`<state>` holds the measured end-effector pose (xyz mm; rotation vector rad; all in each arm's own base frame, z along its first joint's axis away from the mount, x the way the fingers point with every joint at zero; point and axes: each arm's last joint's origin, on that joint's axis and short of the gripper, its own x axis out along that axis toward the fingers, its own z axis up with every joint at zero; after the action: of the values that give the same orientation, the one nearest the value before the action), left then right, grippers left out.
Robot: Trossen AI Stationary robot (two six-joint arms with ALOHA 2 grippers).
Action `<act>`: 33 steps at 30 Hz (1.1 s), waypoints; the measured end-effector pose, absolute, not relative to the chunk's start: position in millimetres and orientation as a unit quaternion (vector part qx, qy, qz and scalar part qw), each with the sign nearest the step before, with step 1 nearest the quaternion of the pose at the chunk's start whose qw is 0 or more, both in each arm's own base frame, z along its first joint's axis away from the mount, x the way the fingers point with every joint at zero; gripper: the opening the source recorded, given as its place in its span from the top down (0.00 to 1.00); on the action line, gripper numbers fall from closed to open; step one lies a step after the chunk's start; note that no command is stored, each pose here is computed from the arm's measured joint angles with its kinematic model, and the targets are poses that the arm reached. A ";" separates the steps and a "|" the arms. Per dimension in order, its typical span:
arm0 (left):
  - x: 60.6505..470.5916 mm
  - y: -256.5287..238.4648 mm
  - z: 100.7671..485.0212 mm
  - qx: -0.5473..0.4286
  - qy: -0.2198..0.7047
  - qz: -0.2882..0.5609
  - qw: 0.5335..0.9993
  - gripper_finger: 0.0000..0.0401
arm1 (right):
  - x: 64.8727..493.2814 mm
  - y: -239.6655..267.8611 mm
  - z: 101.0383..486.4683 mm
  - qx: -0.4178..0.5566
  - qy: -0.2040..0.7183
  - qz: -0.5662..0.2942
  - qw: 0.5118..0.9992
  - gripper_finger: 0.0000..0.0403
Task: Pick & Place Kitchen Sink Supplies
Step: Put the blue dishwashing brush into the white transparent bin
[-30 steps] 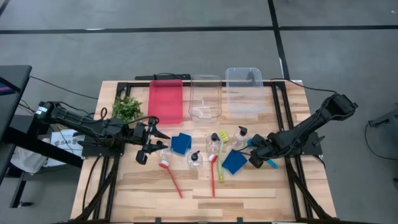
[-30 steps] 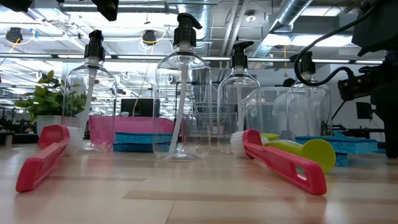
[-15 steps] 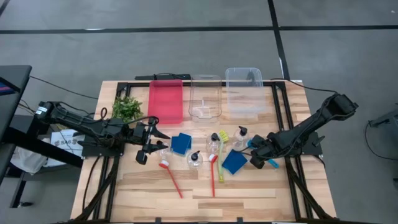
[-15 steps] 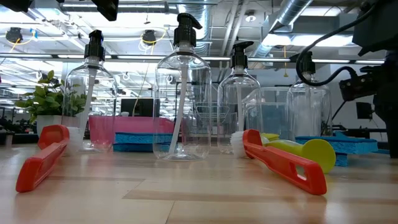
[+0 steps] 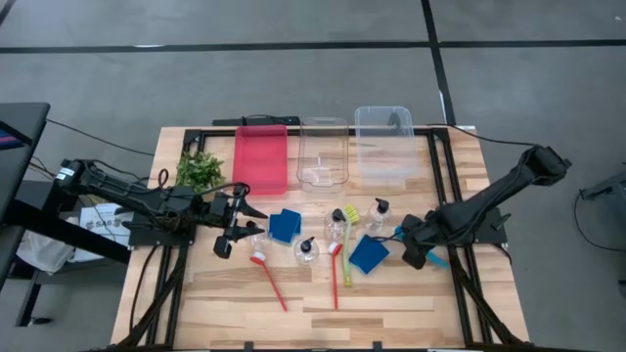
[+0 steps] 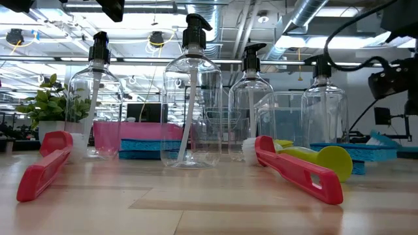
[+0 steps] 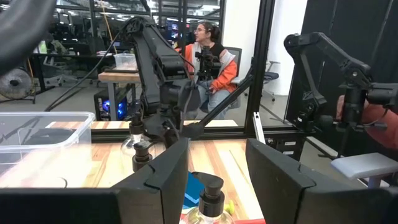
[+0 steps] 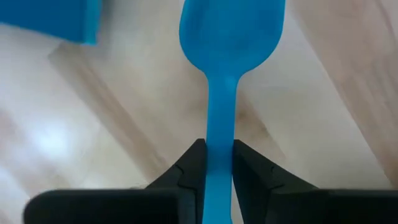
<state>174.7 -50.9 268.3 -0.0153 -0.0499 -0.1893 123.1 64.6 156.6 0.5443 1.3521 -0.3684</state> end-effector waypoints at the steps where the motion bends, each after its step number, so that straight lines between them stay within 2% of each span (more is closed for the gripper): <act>1: 174.7 -50.9 268.3 -0.008 -0.025 -0.095 0.995 0.59 | 122.2 64.5 158.1 0.246 0.615 -0.159 0.732 0.86; 11: 174.7 -50.9 268.3 -0.008 -0.025 -0.094 0.995 0.59 | 123.2 68.7 171.2 0.237 0.596 -0.024 0.766 0.86; 25: 174.7 -50.9 268.4 -0.008 -0.025 -0.094 0.995 0.59 | 143.6 79.9 193.0 0.191 0.461 0.134 0.856 0.86; 33: 174.7 -50.9 268.4 -0.008 -0.025 -0.094 0.995 0.59 | 159.0 87.8 237.7 0.113 0.344 0.217 0.906 0.86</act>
<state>174.7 -50.9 268.4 -0.0151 -0.0506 -0.1893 159.0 87.8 237.7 0.2335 0.7111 0.4479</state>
